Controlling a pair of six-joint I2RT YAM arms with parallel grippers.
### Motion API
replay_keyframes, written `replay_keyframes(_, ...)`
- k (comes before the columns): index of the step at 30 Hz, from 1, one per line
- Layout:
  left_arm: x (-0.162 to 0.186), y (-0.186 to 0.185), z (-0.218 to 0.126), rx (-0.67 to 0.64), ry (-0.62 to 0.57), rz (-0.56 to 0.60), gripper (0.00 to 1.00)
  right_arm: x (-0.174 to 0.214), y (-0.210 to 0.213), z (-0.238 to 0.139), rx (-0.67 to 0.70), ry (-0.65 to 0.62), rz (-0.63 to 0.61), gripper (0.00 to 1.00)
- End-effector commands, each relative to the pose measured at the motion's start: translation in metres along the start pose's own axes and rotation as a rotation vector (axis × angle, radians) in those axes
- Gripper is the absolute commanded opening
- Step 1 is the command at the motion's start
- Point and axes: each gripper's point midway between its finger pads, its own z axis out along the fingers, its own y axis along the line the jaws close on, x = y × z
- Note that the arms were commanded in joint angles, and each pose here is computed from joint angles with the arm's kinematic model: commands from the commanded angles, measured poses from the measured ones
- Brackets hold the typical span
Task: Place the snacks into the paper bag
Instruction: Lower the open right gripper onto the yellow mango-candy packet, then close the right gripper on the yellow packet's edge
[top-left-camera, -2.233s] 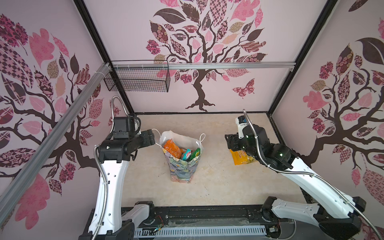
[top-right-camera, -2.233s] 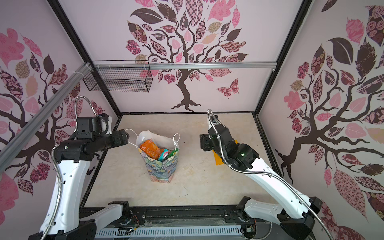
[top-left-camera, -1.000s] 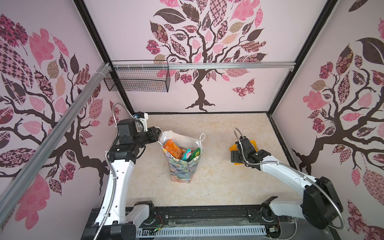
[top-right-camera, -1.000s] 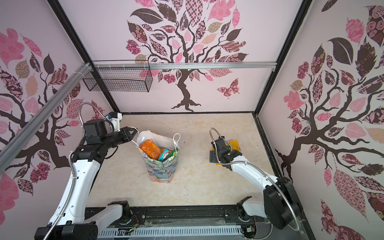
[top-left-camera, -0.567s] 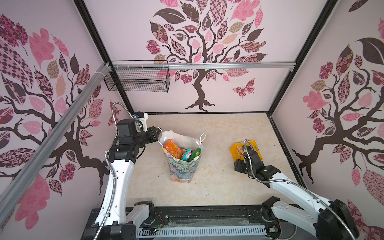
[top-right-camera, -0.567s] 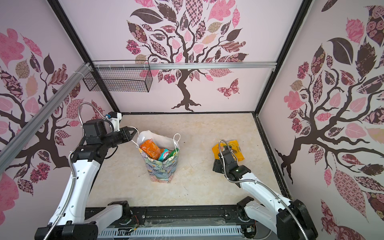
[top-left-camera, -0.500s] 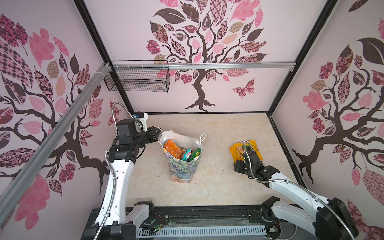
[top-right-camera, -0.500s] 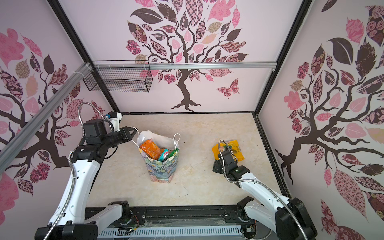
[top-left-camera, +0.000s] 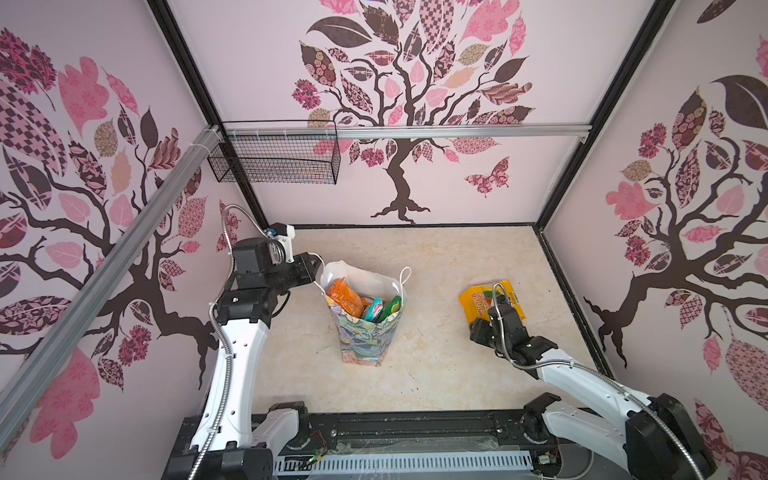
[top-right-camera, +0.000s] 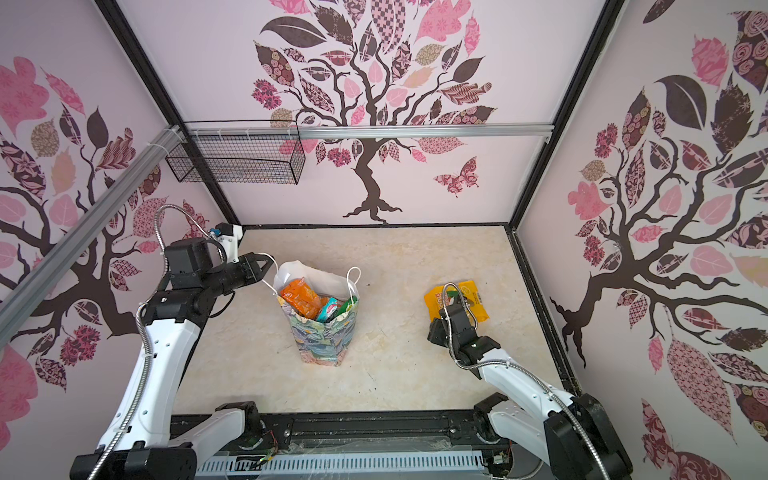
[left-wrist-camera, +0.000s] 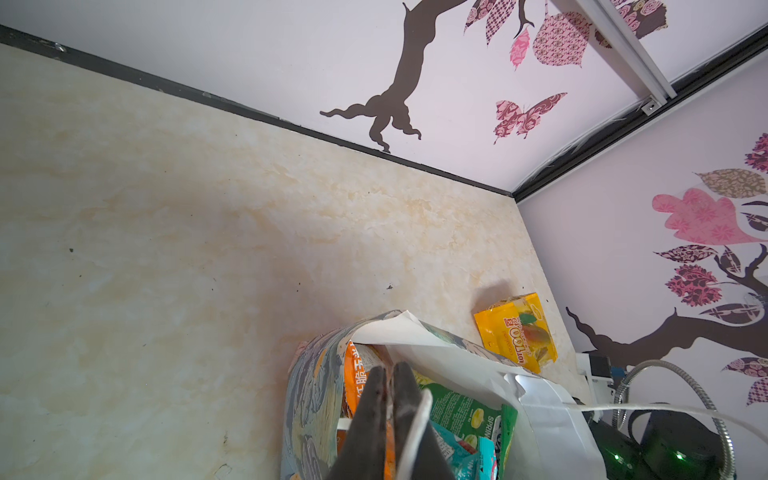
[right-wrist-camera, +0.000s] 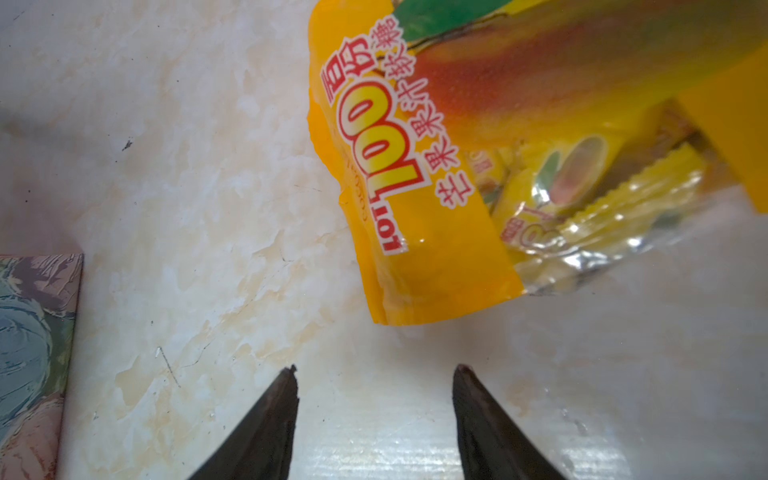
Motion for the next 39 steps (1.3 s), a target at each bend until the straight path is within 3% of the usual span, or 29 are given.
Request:
replay_keyframes(1, 0.003, 0.002, 0.002, 0.014, -0.002, -0.005, 0.1, -0.013, 0.008, -0.001, -0.066, -0.049, 0.056, 0.59)
replay_keyframes(10, 0.002, 0.004, 0.0, 0.018, -0.007, -0.008, 0.1, -0.014, 0.001, 0.011, -0.15, -0.045, 0.148, 0.51)
replay_keyframes(39, -0.004, 0.012, -0.004, 0.018, -0.037, -0.033, 0.1, -0.031, 0.004, 0.045, -0.201, -0.076, 0.232, 0.34)
